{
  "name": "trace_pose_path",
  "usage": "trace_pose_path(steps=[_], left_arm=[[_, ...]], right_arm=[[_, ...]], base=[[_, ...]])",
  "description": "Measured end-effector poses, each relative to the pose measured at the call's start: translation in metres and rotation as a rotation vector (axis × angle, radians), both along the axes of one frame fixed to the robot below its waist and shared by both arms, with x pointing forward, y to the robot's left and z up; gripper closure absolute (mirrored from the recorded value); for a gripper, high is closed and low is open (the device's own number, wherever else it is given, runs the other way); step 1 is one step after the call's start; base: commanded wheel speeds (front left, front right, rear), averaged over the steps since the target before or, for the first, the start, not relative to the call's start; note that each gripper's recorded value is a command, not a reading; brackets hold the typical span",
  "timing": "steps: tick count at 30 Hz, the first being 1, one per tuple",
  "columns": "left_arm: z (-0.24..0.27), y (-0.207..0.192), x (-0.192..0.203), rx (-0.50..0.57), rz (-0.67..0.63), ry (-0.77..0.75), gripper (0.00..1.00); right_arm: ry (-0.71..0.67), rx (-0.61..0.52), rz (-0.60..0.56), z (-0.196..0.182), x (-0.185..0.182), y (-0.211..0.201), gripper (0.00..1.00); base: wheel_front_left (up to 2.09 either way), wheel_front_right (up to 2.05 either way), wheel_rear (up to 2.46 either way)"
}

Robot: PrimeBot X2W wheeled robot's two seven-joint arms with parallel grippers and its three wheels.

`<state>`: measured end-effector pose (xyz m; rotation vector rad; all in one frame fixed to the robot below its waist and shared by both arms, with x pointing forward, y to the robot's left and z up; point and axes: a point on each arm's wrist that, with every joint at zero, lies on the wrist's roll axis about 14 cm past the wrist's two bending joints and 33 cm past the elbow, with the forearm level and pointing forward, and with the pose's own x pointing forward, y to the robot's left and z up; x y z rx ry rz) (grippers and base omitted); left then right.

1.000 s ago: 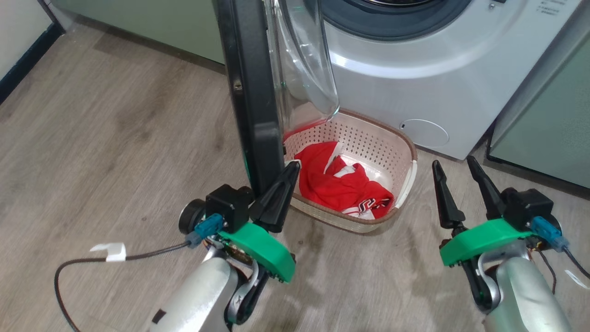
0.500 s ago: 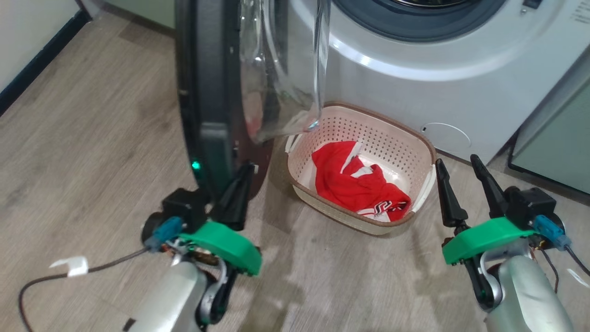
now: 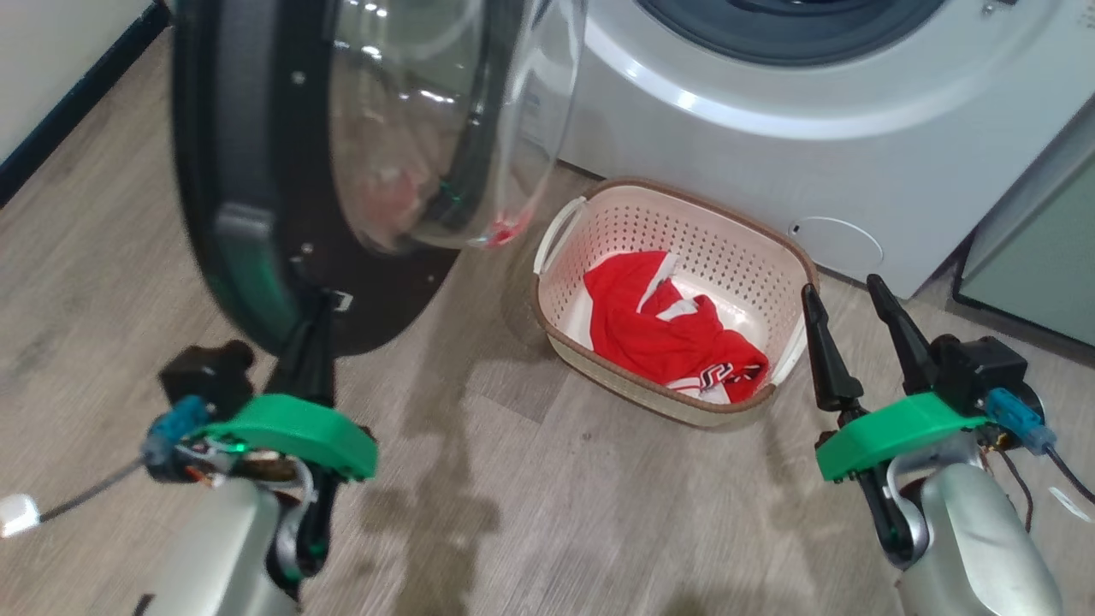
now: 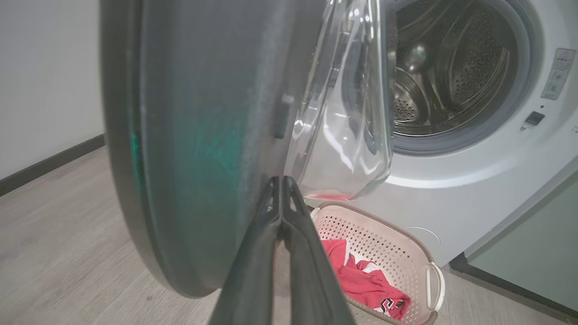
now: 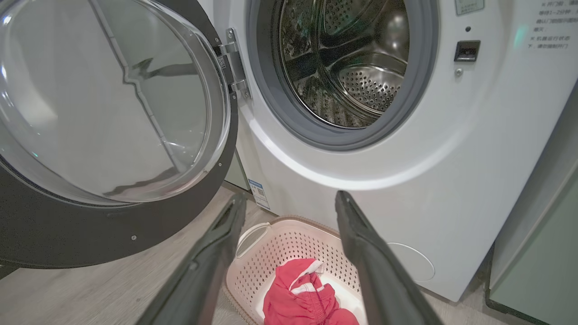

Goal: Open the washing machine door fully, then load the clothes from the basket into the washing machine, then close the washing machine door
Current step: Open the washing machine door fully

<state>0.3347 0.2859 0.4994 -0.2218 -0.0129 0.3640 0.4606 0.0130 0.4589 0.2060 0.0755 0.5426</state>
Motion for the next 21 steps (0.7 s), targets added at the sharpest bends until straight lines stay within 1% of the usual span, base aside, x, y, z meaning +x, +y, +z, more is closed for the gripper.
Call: trace_pose_path(steps=[4, 14, 21], left_arm=[[-0.005, 0.021, 0.003, -0.015, 0.053, 0.014, 1.00], [-0.002, 0.082, 0.009, -0.009, 0.196, 0.016, 1.00], [0.003, 0.120, 0.016, -0.006, 0.273, 0.003, 1.00]], right_arm=[[0.007, -0.003, -0.009, -0.004, 0.002, -0.004, 0.00], [0.018, -0.019, -0.037, -0.015, 0.010, -0.020, 0.00], [0.017, -0.030, -0.045, -0.021, 0.020, -0.025, 0.00]], base=[[0.00, 0.00, 0.00], [0.00, 0.00, 0.00], [0.00, 0.00, 0.00]])
